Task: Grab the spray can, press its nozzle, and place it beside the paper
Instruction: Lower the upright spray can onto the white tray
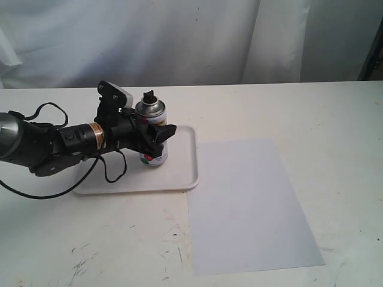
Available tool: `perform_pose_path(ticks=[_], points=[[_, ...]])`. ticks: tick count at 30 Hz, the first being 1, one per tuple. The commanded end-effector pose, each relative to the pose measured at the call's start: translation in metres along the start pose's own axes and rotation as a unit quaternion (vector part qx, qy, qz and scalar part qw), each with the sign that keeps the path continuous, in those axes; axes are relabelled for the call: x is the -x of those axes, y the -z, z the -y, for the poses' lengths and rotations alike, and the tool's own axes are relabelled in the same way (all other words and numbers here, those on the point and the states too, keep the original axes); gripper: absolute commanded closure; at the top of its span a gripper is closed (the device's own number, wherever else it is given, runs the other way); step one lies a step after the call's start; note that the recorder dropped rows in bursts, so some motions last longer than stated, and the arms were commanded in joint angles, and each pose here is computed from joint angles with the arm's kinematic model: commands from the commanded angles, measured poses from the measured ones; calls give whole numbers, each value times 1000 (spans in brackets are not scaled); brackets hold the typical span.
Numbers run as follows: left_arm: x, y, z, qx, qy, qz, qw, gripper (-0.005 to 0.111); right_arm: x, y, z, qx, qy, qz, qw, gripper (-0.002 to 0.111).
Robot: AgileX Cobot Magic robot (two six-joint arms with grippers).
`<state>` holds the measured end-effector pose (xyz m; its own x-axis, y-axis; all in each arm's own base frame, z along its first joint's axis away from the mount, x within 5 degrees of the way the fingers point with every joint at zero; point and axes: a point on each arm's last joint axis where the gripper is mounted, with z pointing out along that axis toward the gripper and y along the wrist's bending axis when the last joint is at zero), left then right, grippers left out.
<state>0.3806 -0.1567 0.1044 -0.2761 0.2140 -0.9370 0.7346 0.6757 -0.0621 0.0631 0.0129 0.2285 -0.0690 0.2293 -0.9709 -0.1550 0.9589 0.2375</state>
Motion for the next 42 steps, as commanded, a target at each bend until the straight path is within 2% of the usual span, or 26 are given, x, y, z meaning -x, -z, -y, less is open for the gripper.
perform_pose_path(ticks=[1, 15, 34, 42], points=[[10, 1, -1, 0, 2, 33, 999, 80, -1, 0, 1, -5, -4, 3, 1000, 108], [10, 1, 1, -13, -11, 30, 999, 80, -1, 0, 1, -5, -4, 3, 1000, 108], [8, 1, -1, -2, -6, 19, 1000, 80, -1, 0, 1, -5, -4, 3, 1000, 108], [7, 1, -2, 3, 22, 14, 1000, 80, -1, 0, 1, -5, -4, 3, 1000, 108]])
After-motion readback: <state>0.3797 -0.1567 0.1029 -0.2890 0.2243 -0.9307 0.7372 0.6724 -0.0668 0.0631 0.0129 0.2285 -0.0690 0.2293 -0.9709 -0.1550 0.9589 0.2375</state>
